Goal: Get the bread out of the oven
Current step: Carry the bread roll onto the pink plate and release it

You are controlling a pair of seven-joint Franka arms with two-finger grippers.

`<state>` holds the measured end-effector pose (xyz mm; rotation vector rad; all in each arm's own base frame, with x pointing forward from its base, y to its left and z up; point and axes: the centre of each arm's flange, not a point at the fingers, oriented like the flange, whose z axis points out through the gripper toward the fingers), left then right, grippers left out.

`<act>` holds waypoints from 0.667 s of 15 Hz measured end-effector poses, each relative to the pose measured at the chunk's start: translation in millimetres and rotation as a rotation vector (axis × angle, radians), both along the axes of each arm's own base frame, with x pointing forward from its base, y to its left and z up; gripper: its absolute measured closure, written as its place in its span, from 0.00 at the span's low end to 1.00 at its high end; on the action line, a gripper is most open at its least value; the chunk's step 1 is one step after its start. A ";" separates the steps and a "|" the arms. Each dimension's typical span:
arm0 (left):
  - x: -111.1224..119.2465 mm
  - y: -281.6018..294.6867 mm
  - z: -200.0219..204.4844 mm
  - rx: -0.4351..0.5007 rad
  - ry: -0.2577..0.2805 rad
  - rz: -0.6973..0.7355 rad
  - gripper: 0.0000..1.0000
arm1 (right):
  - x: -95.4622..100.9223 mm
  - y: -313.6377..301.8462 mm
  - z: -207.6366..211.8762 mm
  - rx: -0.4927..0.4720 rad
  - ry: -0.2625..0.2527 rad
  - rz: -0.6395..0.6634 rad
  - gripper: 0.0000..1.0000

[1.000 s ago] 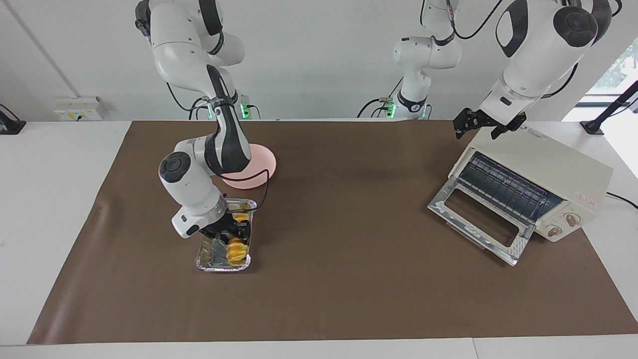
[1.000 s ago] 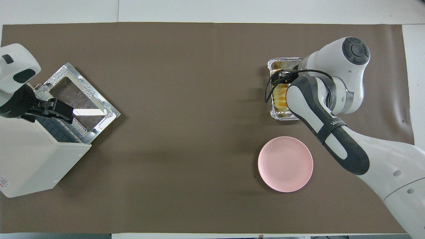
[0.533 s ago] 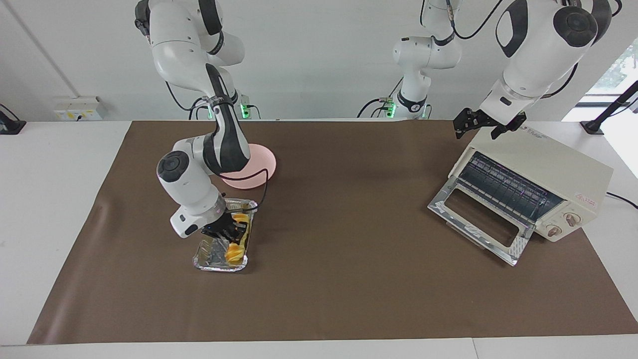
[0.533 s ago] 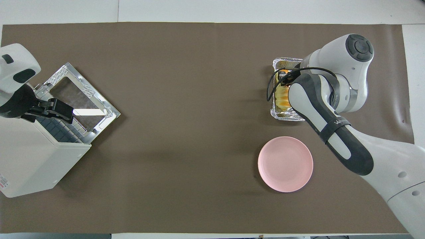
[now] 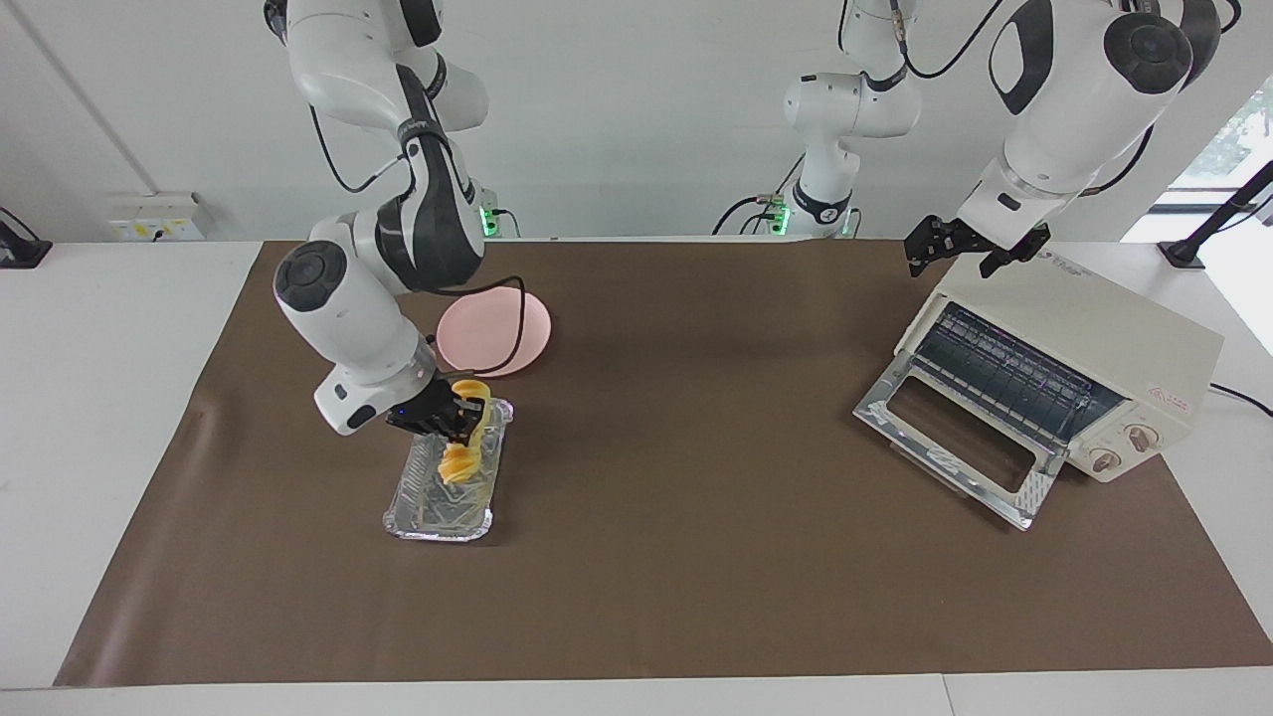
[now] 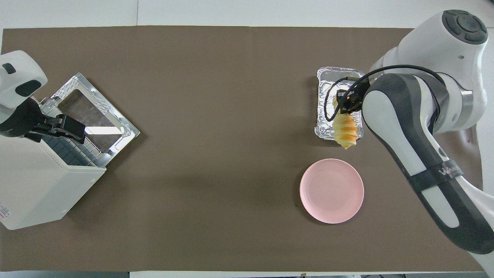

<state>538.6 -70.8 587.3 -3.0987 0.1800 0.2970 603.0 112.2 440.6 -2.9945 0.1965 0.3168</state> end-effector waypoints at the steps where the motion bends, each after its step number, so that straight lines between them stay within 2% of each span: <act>1: 0.0 0.0 0.0 0.000 0.000 0.000 0.00 | -18.2 6.8 -9.0 -0.013 0.052 0.005 0.92; 2: 0.0 0.0 0.0 0.000 0.000 0.000 0.00 | -35.7 15.1 -21.2 -0.026 0.085 0.008 0.92; 4: 0.0 0.0 0.0 0.000 0.000 0.000 0.00 | -69.2 28.3 -51.5 -0.050 0.107 0.005 0.92; 7: 0.0 0.0 0.0 0.000 0.000 0.000 0.00 | -112.1 37.3 -88.0 -0.070 0.113 0.025 0.92; 10: 0.0 0.0 0.0 0.000 0.000 0.000 0.00 | -134.2 42.3 -100.6 -0.074 0.083 0.038 0.92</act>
